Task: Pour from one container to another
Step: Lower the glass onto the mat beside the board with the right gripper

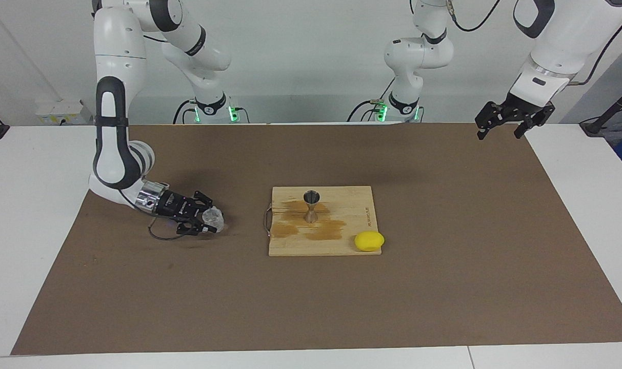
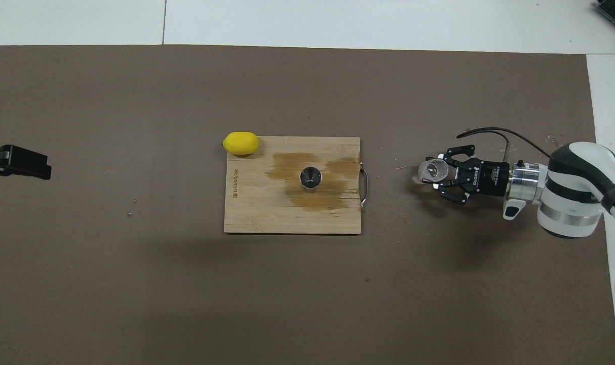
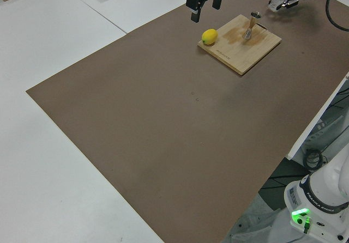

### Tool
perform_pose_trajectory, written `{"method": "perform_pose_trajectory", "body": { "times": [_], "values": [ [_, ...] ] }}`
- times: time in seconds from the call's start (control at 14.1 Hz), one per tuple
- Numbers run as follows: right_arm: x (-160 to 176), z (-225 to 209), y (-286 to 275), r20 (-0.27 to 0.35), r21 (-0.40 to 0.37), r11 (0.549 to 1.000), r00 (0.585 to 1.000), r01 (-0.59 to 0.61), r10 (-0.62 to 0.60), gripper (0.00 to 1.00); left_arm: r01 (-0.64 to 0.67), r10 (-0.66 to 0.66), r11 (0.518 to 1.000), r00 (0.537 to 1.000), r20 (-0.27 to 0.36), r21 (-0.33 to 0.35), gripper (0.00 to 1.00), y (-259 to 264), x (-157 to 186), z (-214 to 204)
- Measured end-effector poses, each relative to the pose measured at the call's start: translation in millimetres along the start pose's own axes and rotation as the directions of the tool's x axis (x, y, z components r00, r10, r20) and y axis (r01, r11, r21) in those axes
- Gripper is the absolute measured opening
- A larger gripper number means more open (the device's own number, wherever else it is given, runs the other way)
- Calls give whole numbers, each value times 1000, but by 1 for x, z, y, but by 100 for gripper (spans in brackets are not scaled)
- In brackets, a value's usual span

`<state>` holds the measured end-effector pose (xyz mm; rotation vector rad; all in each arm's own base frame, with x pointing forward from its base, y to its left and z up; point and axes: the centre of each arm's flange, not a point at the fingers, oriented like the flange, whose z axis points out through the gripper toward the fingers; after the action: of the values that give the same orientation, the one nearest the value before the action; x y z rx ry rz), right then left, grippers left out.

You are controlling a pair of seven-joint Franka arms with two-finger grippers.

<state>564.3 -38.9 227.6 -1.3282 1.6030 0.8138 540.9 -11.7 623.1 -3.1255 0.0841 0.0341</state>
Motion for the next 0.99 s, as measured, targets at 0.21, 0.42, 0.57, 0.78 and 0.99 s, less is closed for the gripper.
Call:
{"method": "perform_pose_trajectory", "body": {
  "times": [0.21,0.42,0.57,0.78,0.99],
  "values": [
    [5,-7,0,-13,-3,1000,1000,1,-1,51,0,0,1000,1000,-1,0,100,0,0,0],
    [9,-14,0,-21,-1,1000,1000,1,-1,51,0,0,1000,1000,-1,0,100,0,0,-1],
    [12,-19,0,-29,-1,1000,1000,1,-1,51,0,0,1000,1000,-1,0,100,0,0,-1],
    [12,-18,1,-29,-4,1000,1000,0,0,51,0,0,1000,1000,-1,0,100,0,0,-1],
    [12,-16,3,-27,-9,1000,1000,-2,2,51,0,0,1000,1000,-1,0,100,0,0,-1]
  ]
}}
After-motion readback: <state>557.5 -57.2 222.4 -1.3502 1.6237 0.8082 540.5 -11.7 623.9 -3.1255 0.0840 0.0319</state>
